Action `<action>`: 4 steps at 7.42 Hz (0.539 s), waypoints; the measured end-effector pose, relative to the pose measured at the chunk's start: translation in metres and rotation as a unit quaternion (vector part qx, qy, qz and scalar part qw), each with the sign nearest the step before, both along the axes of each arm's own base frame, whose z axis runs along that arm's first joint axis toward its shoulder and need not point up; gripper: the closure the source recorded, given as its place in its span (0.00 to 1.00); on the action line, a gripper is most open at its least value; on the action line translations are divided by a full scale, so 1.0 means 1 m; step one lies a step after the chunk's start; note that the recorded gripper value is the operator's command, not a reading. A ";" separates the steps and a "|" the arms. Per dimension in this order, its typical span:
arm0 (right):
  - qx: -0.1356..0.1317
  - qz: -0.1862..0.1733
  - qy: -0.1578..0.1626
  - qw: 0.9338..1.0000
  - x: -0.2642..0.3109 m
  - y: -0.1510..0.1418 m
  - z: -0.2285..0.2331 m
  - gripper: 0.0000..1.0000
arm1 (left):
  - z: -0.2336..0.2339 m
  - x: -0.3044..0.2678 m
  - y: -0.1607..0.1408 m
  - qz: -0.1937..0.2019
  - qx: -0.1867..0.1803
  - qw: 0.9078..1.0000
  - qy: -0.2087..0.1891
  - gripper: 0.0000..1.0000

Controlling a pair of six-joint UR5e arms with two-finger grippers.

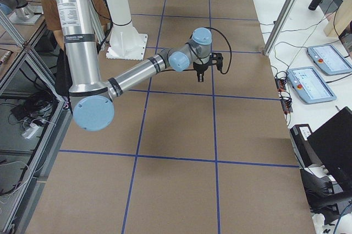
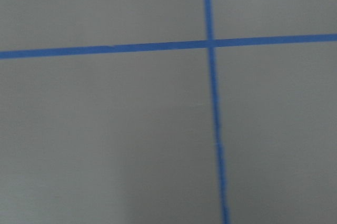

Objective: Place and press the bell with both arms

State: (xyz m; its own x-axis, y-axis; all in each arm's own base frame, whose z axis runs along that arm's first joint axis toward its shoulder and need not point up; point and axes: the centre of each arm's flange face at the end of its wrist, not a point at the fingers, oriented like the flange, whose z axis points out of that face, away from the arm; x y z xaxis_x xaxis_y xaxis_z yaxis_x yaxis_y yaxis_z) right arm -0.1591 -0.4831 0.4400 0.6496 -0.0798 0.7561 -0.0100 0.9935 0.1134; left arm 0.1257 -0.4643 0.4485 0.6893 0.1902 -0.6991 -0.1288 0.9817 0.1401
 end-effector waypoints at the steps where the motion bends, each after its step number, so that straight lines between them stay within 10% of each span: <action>1: 0.026 -0.020 0.014 0.999 0.063 0.014 0.047 0.98 | 0.025 -0.035 0.006 0.014 0.021 1.000 -0.010 0.00; 2: 0.044 -0.027 0.025 0.998 0.112 0.028 0.080 0.89 | 0.049 -0.070 0.012 0.024 0.040 0.999 -0.019 0.00; 4: 0.056 -0.027 0.039 0.997 0.174 0.060 0.127 0.30 | 0.088 -0.116 0.025 0.037 0.056 0.997 -0.028 0.00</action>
